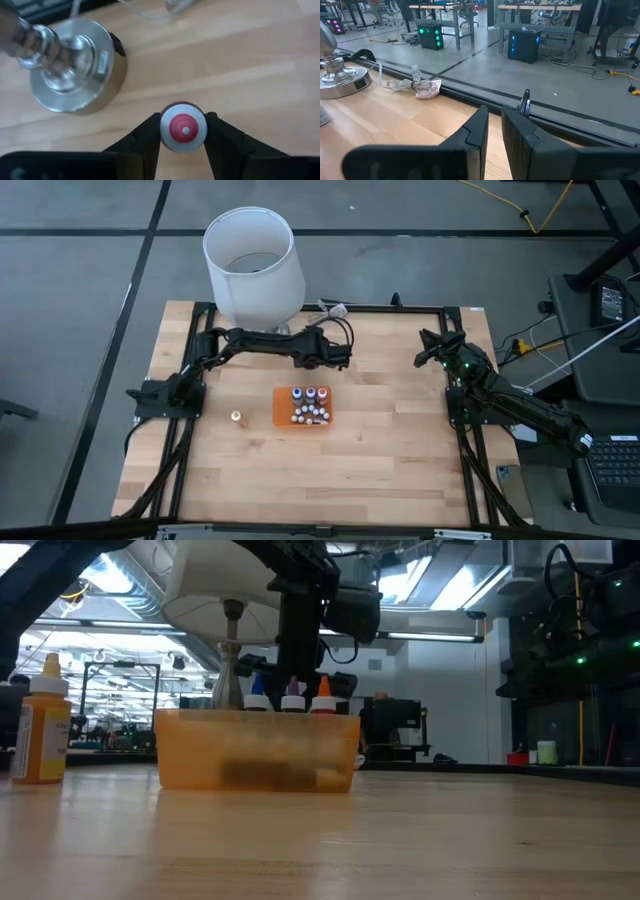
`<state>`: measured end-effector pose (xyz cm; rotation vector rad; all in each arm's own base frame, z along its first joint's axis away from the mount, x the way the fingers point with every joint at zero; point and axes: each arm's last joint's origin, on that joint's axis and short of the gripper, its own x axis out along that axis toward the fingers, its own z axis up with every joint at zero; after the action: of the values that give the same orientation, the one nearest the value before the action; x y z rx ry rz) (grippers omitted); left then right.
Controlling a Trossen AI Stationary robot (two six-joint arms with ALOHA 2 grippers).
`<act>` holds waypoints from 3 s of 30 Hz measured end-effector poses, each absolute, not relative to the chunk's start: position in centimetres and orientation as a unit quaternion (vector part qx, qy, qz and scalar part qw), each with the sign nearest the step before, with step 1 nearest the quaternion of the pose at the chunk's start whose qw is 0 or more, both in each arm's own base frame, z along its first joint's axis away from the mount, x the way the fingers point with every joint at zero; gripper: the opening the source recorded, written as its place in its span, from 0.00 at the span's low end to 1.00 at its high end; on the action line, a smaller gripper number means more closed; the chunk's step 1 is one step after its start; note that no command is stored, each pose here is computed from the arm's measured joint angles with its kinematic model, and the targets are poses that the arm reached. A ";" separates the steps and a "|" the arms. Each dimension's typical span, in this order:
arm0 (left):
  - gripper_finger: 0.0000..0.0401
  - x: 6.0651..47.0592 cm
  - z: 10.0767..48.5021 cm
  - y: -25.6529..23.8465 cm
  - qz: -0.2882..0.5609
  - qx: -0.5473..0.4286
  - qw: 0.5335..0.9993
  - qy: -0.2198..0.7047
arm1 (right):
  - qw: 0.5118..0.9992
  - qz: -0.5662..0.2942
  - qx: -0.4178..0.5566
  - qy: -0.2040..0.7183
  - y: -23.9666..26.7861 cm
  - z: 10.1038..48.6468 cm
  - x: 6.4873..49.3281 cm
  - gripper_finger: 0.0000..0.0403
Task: Pick & Place food coloring
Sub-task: Put the big pink food coloring bottle into the orange bin
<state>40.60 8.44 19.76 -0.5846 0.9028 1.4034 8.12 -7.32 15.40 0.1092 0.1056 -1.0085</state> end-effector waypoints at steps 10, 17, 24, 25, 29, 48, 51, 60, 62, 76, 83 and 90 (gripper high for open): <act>0.30 40.2 22.2 6.7 0.586 -0.259 0.660 0.393 | 0.873 -0.483 0.052 0.051 -7.3 15.4 8.1 0.14; 0.31 39.0 24.6 5.3 0.564 -0.232 0.676 0.414 | 0.873 -0.483 0.052 0.051 -7.3 15.4 8.1 0.14; 0.30 36.6 28.5 3.6 0.543 -0.191 0.700 0.423 | 0.873 -0.483 0.052 0.051 -7.3 15.4 8.1 0.14; 0.31 36.2 29.1 3.3 0.538 -0.186 0.705 0.421 | 0.873 -0.483 0.052 0.051 -7.3 15.4 8.1 0.14; 0.31 34.5 31.4 1.9 0.514 -0.173 0.730 0.416 | 0.873 -0.483 0.052 0.051 -7.3 15.4 8.1 0.14; 0.30 29.0 28.5 -5.9 0.407 -0.134 0.788 0.441 | 0.873 -0.483 0.052 0.051 -7.3 15.4 8.1 0.14; 0.31 29.1 27.7 -6.5 0.394 -0.135 0.795 0.440 | 0.873 -0.483 0.052 0.051 -7.3 15.4 8.1 0.14; 0.30 28.7 24.6 -6.8 0.394 -0.135 0.796 0.440 | 0.873 -0.483 0.052 0.051 -7.3 15.4 8.1 0.14; 0.30 28.8 23.8 -6.8 0.391 -0.142 0.799 0.434 | 0.873 -0.483 0.052 0.051 -7.3 15.4 8.1 0.14; 0.31 28.3 19.8 -5.8 0.394 -0.156 0.799 0.427 | 0.873 -0.483 0.052 0.051 -7.3 15.4 8.1 0.14; 0.42 28.6 20.0 -5.8 0.375 -0.138 0.808 0.434 | 0.873 -0.483 0.052 0.051 -7.3 15.4 8.1 0.14; 0.51 28.3 20.8 -5.7 0.362 -0.154 0.810 0.435 | 0.873 -0.483 0.052 0.051 -7.3 15.4 8.1 0.14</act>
<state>28.27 -5.73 20.76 -0.3295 0.9289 0.7729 8.12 -7.32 15.39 0.1093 0.1061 -1.0085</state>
